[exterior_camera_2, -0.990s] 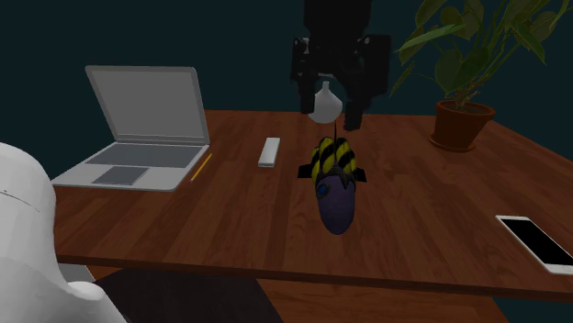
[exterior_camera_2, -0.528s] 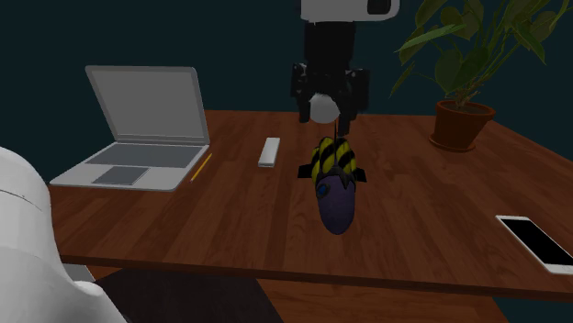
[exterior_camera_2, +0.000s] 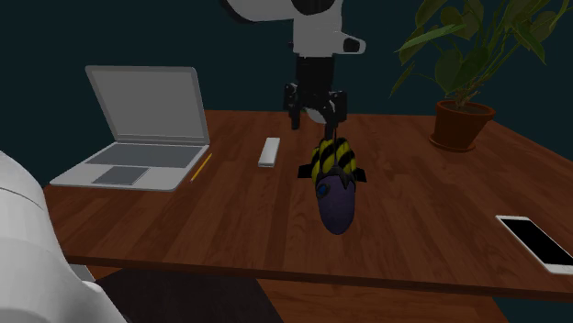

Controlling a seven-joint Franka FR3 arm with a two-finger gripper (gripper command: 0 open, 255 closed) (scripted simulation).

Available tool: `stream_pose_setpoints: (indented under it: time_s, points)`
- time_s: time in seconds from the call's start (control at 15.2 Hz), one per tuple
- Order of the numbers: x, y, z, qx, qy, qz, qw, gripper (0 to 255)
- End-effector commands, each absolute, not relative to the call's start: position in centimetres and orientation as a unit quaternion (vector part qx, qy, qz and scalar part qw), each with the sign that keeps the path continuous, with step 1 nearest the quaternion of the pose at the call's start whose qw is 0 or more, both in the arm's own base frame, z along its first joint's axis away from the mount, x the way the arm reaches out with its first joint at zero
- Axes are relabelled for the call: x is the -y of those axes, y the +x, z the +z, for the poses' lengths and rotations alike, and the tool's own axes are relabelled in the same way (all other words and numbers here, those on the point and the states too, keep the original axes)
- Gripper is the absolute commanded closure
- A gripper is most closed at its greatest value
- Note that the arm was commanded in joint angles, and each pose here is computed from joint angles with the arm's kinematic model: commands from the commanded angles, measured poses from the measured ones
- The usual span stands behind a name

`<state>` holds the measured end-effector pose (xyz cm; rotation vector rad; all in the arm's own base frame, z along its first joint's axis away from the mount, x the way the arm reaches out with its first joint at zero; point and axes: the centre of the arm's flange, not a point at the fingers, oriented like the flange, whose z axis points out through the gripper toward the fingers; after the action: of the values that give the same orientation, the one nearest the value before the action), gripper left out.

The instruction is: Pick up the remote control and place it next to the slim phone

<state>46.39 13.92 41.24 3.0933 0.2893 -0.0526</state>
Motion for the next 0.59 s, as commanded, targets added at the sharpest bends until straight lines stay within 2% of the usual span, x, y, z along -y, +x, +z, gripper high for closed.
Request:
stream_pose_setpoints:
  time_s: [0.0, 0.53]
  points:
    - [-15.9, 47.7, 40.1, -0.111, 0.994, -0.016, 0.015, 0]
    - [-24.2, 51.1, 35.1, -0.181, 0.983, -0.012, 0.007, 0]
